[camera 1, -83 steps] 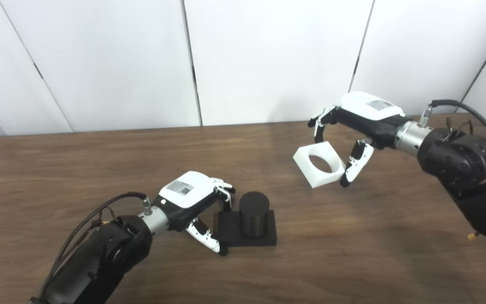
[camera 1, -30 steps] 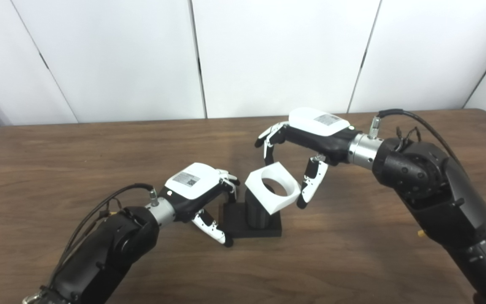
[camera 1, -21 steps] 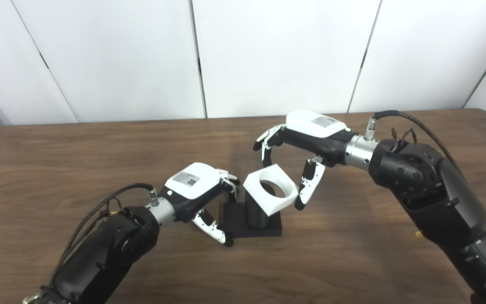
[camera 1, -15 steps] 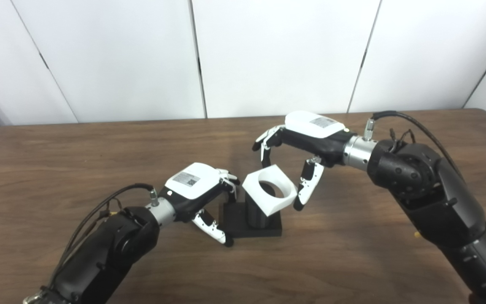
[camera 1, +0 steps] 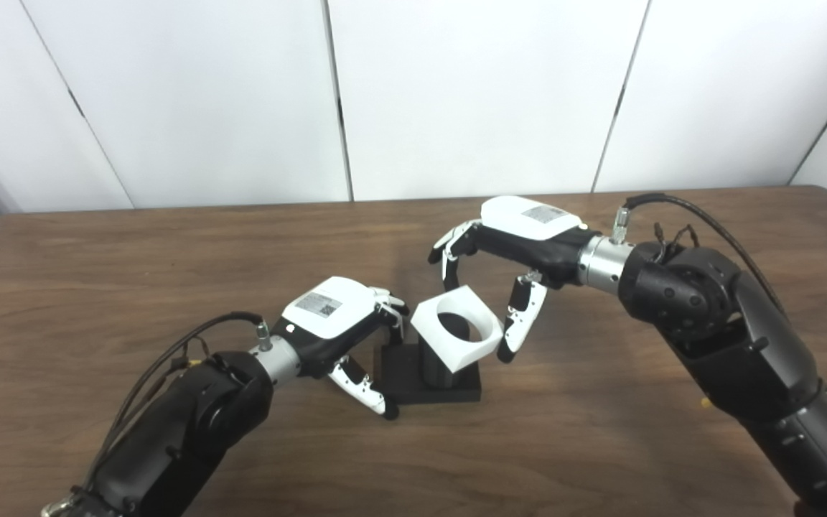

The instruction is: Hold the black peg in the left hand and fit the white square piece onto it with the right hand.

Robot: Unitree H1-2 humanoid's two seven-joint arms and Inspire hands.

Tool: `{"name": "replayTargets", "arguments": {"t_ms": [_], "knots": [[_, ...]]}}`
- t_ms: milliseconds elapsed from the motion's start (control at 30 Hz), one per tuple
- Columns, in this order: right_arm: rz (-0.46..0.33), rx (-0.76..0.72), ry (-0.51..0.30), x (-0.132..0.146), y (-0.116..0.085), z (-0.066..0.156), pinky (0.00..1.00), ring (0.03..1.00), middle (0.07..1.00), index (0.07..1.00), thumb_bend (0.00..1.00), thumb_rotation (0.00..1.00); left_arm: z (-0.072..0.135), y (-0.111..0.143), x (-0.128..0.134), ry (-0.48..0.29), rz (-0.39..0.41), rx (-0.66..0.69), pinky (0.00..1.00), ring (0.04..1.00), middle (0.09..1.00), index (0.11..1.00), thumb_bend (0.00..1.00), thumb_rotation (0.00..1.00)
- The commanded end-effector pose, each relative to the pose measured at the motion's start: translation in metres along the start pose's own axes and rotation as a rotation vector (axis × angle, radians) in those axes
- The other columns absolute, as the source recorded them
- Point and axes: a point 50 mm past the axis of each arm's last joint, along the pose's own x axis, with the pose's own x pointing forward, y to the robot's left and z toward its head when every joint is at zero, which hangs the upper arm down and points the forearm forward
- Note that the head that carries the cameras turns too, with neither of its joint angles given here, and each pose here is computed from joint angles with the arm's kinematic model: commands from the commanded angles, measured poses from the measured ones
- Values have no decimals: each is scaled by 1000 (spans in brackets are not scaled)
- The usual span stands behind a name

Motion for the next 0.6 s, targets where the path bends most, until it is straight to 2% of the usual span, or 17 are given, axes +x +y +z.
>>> {"name": "replayTargets", "arguments": {"t_ms": [0, 567], "knots": [[-56, -37, -36, 5, -17, 7, 739, 838, 793, 481, 517, 135, 19, -44, 4, -29, -170, -32, 762, 893, 850, 489, 520, 80], [-60, -21, -41, 16, -11, 10, 729, 835, 791, 480, 518, 135, 22, -46, 6, -27, -171, -39, 750, 897, 850, 489, 520, 80]]}}
